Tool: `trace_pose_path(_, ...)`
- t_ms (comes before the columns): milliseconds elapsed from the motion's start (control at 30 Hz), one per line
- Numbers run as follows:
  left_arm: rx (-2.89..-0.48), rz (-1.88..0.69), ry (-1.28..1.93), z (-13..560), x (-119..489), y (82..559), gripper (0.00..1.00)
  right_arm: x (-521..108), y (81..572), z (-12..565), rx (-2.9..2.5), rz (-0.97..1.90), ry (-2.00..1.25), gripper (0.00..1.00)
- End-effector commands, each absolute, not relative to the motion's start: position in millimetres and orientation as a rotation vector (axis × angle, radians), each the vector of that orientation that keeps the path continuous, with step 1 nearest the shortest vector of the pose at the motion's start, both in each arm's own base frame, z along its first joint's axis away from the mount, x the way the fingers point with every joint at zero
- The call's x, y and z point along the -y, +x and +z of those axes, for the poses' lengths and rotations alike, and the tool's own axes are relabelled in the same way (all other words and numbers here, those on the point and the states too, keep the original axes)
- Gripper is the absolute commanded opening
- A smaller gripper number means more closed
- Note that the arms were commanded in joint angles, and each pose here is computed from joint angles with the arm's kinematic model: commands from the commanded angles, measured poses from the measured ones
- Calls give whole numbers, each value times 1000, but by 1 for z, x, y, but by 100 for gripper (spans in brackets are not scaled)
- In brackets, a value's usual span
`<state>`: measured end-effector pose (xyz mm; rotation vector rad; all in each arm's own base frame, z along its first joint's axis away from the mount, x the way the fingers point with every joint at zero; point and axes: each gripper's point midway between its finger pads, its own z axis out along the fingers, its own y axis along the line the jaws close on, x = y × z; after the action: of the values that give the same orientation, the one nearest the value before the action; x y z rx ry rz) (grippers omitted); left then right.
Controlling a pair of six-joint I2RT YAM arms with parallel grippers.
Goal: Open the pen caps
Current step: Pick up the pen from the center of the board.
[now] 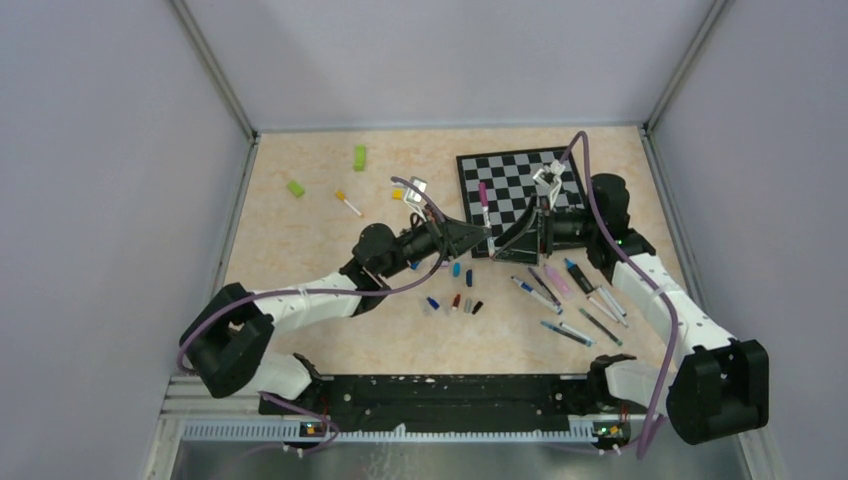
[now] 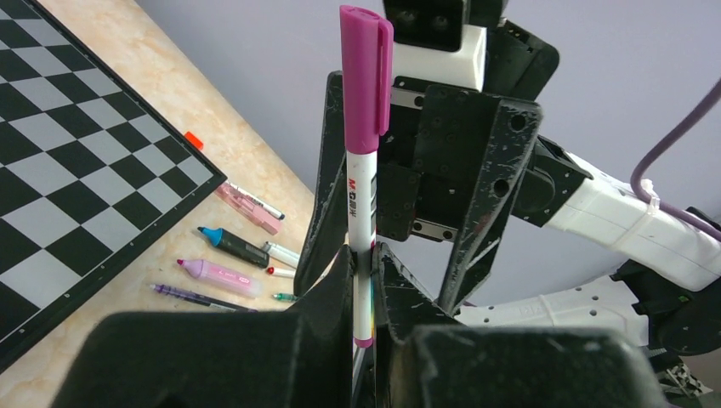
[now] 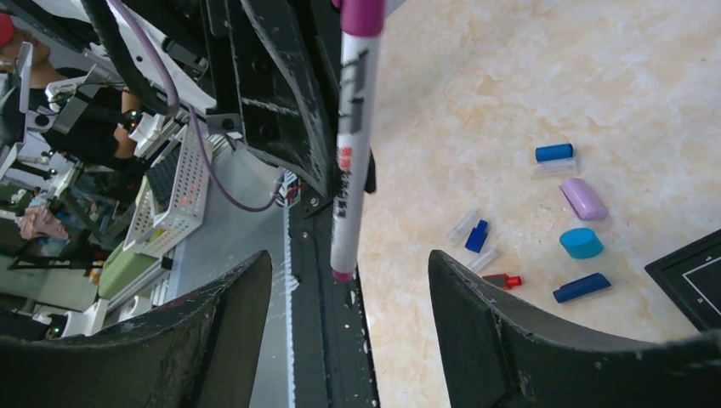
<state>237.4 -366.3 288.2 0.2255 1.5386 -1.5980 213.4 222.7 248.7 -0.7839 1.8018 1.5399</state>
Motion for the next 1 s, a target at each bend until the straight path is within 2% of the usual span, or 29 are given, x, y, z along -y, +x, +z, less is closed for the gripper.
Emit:
trace_pose_path(0, -1422, -1610, 218, 316, 374, 241, 0, -230, 214, 263, -1734, 1547, -813, 66)
trace_pose_path(300, -1421, -1615, 218, 314, 380, 241, 0, -236, 213, 257, -1759, 1602, -773, 58)
trace_pose_path(433, -1415, -1627, 224, 315, 382, 238, 0, -237, 215, 257, -1768, 1608, -757, 49)
trace_pose_path(567, -1412, -1635, 228, 315, 383, 236, 0, -238, 218, 257, -1769, 1606, -749, 26)
trace_pose_path(633, -1411, -1635, 229, 316, 383, 235, 0, -238, 219, 258, -1768, 1604, -749, 7)
trace_pose_path(667, -1407, -1634, 231, 317, 382, 235, 0, -238, 219, 258, -1769, 1606, -749, 0)
trace_pose_path(700, -1404, -1627, 233, 317, 381, 235, 1, -238, 219, 258, -1769, 1607, -750, 0)
trace_pose_path(733, -1398, -1621, 235, 318, 380, 235, 7, -238, 218, 258, -1767, 1606, -760, 0)
trace_pose_path(833, -1386, -1567, 213, 323, 372, 239, 34, -236, 214, 254, -1746, 1591, -816, 0)
trace_pose_path(967, -1349, -1461, 179, 334, 347, 244, 85, -233, 197, 249, -1676, 1586, -951, 0)
